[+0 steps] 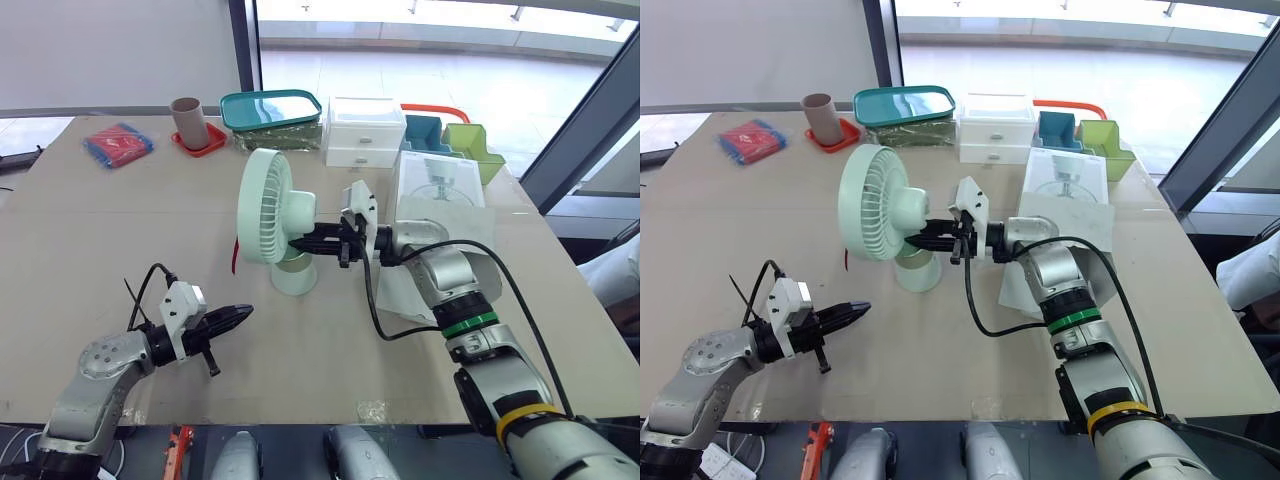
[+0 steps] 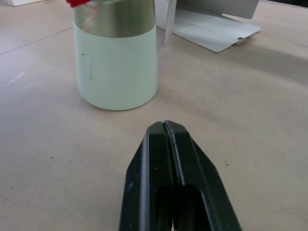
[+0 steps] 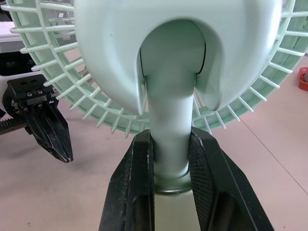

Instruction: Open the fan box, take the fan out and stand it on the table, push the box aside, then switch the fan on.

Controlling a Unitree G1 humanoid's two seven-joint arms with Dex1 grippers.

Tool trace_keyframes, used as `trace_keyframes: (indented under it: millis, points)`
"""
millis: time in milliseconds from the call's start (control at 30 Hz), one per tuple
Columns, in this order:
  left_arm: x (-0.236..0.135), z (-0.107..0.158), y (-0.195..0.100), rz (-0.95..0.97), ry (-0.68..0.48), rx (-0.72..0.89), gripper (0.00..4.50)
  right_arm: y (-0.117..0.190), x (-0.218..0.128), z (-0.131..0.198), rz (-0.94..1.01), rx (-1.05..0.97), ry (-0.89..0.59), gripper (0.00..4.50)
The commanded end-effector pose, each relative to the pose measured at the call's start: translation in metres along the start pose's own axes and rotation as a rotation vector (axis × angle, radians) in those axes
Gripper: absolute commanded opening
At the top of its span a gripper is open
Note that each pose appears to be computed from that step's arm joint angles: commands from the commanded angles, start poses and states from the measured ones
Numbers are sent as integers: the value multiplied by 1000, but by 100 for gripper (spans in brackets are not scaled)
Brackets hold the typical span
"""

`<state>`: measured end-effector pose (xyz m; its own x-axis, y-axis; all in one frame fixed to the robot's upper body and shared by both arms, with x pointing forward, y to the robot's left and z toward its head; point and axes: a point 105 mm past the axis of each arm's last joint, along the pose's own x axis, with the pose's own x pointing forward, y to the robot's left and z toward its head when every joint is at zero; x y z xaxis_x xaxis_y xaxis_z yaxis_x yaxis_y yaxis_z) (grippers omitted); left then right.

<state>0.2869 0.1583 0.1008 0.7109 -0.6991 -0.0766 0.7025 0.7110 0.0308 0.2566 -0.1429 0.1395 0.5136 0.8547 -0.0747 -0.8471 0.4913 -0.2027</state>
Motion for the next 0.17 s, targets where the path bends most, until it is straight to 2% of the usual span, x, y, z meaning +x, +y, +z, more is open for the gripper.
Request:
trace_keyframes:
  millis: [33,100,167]
  points:
    - [0,-4,10,170,-12,59,69,2,-14,-35,-221,47,9,450]
    - [0,-4,9,181,-19,72,145,3,-14,-39,-250,64,4,450]
    - [0,-6,9,202,-17,76,186,4,-13,-41,-261,63,-1,450]
